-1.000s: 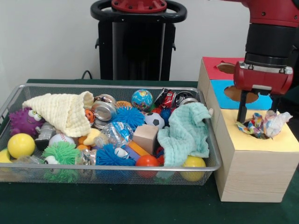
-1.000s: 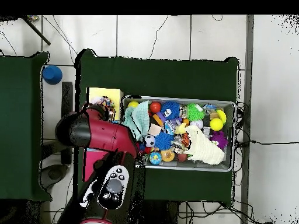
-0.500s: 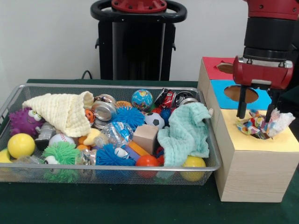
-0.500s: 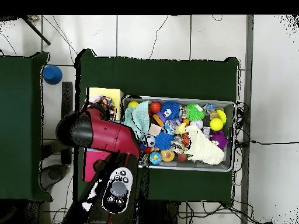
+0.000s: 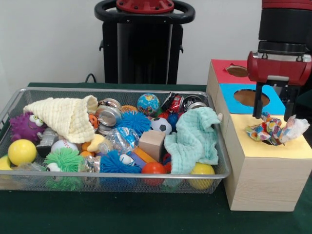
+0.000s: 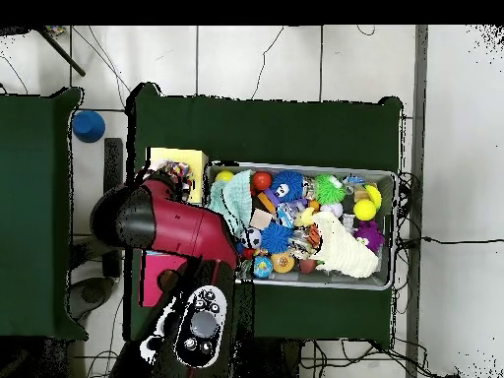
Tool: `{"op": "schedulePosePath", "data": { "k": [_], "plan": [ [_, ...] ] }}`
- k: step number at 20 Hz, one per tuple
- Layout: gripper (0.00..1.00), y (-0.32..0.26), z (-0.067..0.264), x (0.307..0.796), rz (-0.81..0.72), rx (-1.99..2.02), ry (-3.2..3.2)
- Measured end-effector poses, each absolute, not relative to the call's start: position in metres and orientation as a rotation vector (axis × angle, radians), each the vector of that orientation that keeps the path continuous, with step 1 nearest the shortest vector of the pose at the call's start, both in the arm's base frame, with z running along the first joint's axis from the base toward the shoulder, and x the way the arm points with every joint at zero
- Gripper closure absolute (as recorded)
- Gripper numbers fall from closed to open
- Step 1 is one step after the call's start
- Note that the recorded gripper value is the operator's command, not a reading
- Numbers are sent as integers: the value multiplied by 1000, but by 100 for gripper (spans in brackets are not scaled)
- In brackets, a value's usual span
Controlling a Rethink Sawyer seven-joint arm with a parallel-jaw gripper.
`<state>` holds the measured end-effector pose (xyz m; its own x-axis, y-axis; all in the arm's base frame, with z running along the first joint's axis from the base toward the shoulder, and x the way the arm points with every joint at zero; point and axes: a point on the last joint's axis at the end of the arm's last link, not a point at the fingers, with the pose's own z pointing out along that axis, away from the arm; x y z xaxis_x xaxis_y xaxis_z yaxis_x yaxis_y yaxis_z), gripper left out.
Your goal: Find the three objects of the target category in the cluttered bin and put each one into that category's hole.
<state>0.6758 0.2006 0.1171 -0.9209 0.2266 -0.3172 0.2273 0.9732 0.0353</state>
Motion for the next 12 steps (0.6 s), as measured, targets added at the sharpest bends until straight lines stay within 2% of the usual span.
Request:
{"op": "schedulePosePath", "data": {
  "k": [10,11,12],
  "plan": [
    [0,204,118,671,9,332,2816],
    [100,204,117,668,10,334,2828],
    [100,204,117,668,10,334,2829]
  ]
}}
